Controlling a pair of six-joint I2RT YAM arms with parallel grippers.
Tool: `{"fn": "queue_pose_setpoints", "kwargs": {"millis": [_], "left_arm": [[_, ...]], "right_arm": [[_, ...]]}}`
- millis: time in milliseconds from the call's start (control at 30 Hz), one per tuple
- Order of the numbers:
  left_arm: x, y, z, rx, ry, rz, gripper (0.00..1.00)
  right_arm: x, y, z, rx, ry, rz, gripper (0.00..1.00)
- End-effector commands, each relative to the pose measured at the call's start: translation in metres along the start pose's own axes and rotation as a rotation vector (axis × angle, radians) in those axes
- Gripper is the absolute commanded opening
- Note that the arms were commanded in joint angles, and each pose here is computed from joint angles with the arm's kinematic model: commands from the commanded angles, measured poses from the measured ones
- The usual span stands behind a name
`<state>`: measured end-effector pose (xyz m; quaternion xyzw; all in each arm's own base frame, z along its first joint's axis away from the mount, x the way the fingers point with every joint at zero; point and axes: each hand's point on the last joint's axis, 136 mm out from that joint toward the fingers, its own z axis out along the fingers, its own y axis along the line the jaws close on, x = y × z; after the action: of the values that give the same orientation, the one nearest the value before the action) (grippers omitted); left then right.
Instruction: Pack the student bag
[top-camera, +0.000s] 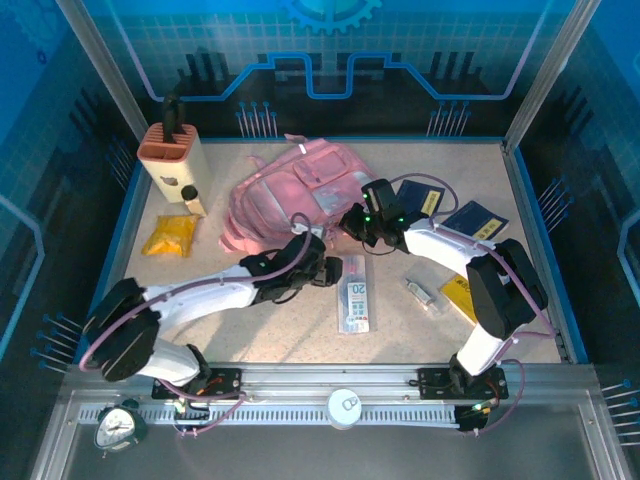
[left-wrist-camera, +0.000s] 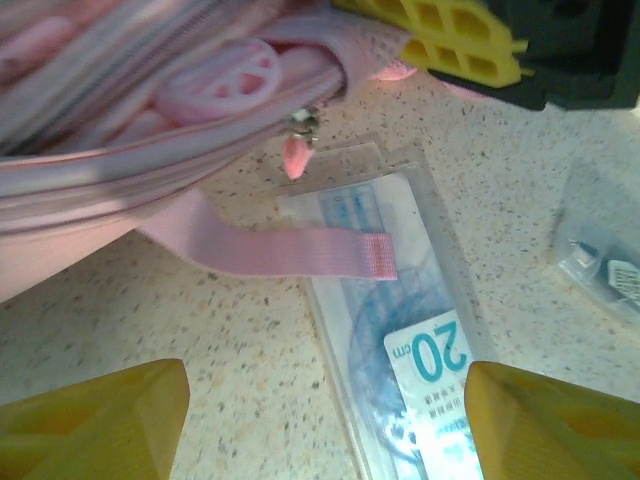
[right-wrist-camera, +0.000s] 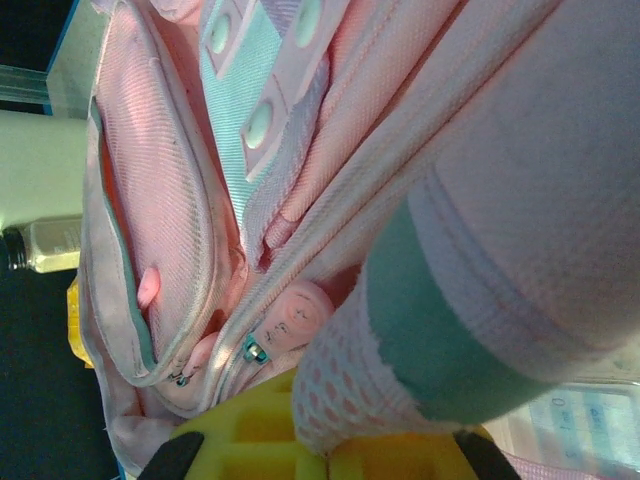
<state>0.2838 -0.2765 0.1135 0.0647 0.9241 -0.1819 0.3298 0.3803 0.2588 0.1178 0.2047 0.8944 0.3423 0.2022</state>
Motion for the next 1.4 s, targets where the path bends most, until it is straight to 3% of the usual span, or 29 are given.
{"fn": "queue_pose_setpoints", "kwargs": {"millis": [0,233,567,800,933,1167,1367], "left_arm": [[-0.027,-0.018,0.011,0.017,-0.095,0.049,0.73],[-0.032,-0.004,0.037,-0.109,-0.119,-0.059,0.67],[-0.042,0.005,0.054,-0.159,-0.137,-0.135,0.55],[-0.054,0.006,0.062,-0.163,-0.178,-0.108,0.49],[-0.066,0.012,0.063,-0.200,-0.203,-0.112,0.40],[-0.075,0.017,0.060,-0.224,-0.218,-0.125,0.11],[-0.075,0.021,0.050,-0.231,-0.218,-0.125,0.00]], "right_arm": [[-0.001,0.042,-0.016,-0.120,0.006,-0.024,0.00],[-0.001,0.046,-0.019,-0.136,0.015,-0.004,0.00],[0.003,0.043,-0.021,-0.141,0.027,0.011,0.00],[0.006,0.043,-0.018,-0.147,0.041,0.021,0.00],[0.007,0.041,-0.017,-0.147,0.046,0.023,0.00],[0.006,0.037,-0.018,-0.143,0.041,0.023,0.00],[0.003,0.037,-0.020,-0.147,0.032,0.015,0.00]]}}
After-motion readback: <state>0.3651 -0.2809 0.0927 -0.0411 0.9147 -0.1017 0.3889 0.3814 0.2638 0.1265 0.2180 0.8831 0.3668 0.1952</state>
